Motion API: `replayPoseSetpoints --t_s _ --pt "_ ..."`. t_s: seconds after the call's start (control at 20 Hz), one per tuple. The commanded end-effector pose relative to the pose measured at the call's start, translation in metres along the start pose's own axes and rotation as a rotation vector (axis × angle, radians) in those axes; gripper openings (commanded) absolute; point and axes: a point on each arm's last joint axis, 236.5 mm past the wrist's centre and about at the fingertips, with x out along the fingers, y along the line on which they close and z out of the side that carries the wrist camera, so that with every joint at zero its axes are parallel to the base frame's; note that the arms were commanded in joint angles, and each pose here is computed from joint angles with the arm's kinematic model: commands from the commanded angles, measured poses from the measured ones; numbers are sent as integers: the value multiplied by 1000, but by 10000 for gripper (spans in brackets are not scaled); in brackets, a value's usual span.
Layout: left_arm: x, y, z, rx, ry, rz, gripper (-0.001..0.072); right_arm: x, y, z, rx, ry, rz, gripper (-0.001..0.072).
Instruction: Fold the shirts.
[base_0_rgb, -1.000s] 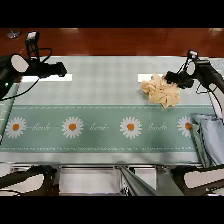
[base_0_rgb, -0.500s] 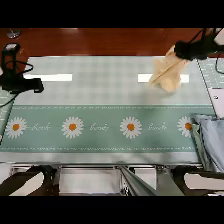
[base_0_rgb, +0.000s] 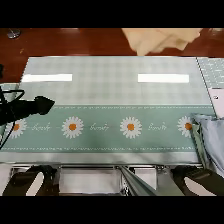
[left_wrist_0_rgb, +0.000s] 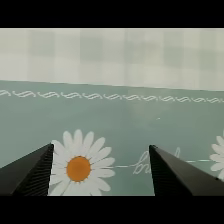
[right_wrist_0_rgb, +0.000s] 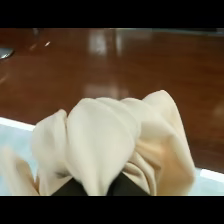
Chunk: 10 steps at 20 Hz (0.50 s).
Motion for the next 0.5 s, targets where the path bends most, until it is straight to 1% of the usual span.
replayPoseSetpoints --t_s 0.0,0.15,0.35,0.45 --pt "-7 -23 -2 -10 -25 -92 703 -14 53 -52 -76 195 115 28" --pt "-5 -22 -2 -11 -17 -90 703 22 90 -133 -67 402 168 28" --pt "0 -23 -6 6 5 -96 703 95 125 -267 -17 649 161 27" --pt "6 -25 -9 10 28 -102 703 134 136 -323 63 751 137 28"
